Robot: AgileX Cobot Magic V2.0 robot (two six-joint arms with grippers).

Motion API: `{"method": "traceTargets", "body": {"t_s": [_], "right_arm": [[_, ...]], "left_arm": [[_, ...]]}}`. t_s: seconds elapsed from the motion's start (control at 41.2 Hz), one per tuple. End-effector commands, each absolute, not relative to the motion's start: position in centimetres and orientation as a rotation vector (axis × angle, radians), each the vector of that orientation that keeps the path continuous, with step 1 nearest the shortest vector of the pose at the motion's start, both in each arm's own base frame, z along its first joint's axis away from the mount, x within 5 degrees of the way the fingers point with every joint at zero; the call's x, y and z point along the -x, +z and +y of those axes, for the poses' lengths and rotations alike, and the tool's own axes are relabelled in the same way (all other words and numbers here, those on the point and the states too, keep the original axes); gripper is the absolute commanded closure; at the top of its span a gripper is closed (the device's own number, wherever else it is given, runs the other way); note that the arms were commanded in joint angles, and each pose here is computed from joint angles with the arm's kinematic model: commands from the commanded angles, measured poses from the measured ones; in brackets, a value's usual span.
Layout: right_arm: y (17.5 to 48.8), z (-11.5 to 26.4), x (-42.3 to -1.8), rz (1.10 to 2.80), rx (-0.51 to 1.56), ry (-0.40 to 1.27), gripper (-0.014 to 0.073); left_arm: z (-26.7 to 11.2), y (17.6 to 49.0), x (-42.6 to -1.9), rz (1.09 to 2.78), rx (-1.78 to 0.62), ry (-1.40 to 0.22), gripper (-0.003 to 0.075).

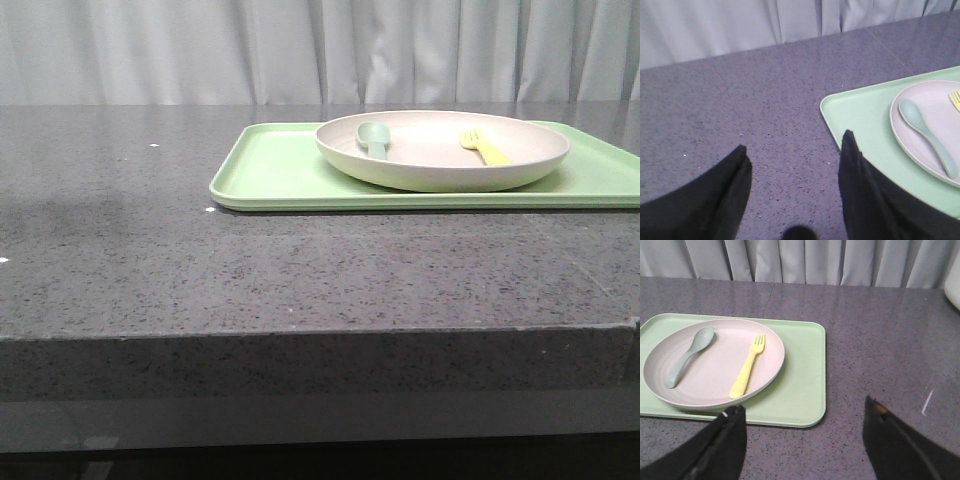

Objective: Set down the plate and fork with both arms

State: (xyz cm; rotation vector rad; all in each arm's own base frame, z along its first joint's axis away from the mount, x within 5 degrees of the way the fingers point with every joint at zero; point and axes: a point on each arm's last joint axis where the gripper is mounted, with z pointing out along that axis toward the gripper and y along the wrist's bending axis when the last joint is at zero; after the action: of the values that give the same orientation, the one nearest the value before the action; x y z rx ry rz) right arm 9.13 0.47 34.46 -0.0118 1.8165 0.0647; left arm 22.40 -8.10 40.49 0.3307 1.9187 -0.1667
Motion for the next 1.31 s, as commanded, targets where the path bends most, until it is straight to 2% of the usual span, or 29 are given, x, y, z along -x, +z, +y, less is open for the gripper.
{"method": "traceTargets", "body": {"t_s": [0.0,0.17,0.51,0.923,1.287], "right_arm": [[36.2,0.4,-9.4,1.714,0.02,0.052,0.0076],[36.2,0.4,-9.4,1.714,0.02,0.052,0.0076],[36.2,0.4,-9.4,1.714,0.02,0.052,0.0076],[36.2,0.4,-9.4,1.714,0.02,0.052,0.0076],[36.2,0.4,-9.4,1.713,0.019,0.053,0.0076]], "left_arm": [[-7.0,41.9,-19.5,1.722,-0.325,-0.178,0.033],[-5.9,40.6,-16.7,1.701,-0.335,-0.161,0.033],[-5.6,40.3,-16.2,1.701,-0.341,-0.148,0.033],[-6.4,38.7,-18.3,1.78,-0.362,-0.138,0.033],[-8.0,35.4,-22.5,1.905,-0.425,-0.094,0.033]]}}
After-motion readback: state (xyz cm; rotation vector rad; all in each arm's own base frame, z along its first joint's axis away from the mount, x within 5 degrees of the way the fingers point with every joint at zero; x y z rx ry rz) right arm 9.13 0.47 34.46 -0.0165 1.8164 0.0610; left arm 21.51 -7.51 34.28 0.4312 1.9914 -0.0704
